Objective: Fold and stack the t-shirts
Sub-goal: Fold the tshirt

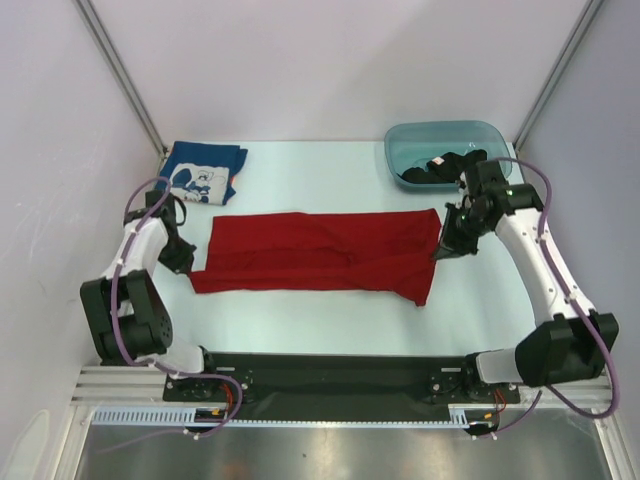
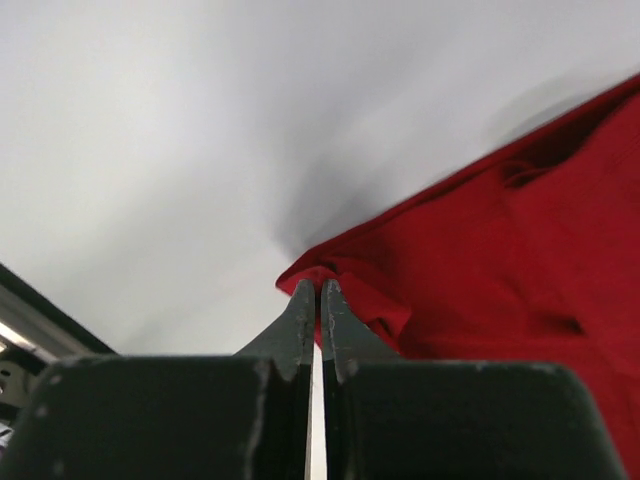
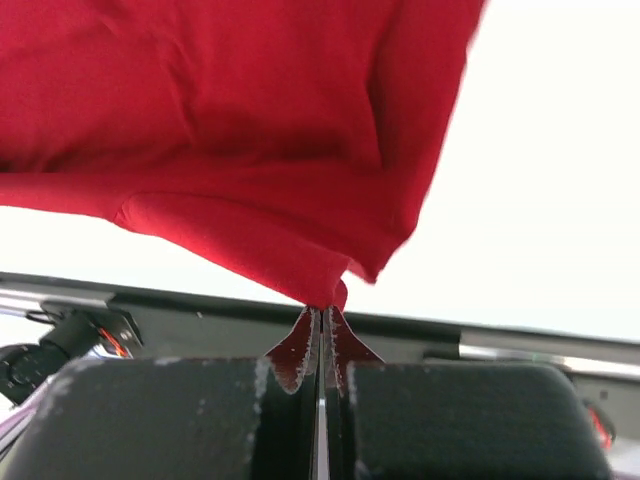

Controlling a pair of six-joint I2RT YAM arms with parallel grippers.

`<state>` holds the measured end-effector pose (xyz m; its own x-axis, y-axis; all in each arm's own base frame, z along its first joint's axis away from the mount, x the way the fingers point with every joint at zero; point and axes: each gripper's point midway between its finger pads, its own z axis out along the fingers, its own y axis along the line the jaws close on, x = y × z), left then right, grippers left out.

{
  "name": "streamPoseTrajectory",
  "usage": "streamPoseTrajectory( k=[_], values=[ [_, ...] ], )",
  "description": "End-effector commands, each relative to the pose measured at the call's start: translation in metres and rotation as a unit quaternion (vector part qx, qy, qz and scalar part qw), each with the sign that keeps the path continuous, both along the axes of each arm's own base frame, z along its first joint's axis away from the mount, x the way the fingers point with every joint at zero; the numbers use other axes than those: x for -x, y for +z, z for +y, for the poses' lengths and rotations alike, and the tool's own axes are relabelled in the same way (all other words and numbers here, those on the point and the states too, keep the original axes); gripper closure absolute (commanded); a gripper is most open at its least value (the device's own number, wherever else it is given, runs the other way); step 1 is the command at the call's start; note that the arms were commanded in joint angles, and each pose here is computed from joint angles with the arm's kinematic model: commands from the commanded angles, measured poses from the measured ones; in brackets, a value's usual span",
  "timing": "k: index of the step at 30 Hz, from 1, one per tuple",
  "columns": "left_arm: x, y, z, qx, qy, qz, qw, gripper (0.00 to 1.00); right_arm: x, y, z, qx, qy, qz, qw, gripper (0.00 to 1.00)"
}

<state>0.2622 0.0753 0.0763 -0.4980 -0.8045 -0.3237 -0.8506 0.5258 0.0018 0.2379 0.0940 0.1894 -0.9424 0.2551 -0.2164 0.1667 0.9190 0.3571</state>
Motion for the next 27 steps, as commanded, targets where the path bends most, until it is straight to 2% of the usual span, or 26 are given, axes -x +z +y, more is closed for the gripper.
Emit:
streamPoseTrajectory(
  k=[1, 9, 17, 27],
  values=[
    [-0.036, 0.009, 0.012, -0.025, -0.030, -0.017, 0.999, 1.00, -0.032, 0.009, 0.003, -0.005, 0.020, -0.032, 0.999, 1.00],
    [-0.093, 0.001, -0.008, -0.015, -0.092, -0.010, 0.996, 1.00, -0.082, 0.005, -0.005, 0.015, 0.007, -0.045, 0.999, 1.00],
    [-0.115, -0.011, -0.018, -0.009, -0.117, 0.005, 0.993, 0.99, -0.112, -0.006, -0.016, 0.027, -0.001, -0.038, 0.999, 1.00],
    [-0.124, -0.025, -0.030, -0.001, -0.135, 0.020, 0.991, 1.00, -0.127, -0.019, -0.024, 0.032, -0.006, -0.027, 0.999, 1.00]
  ],
)
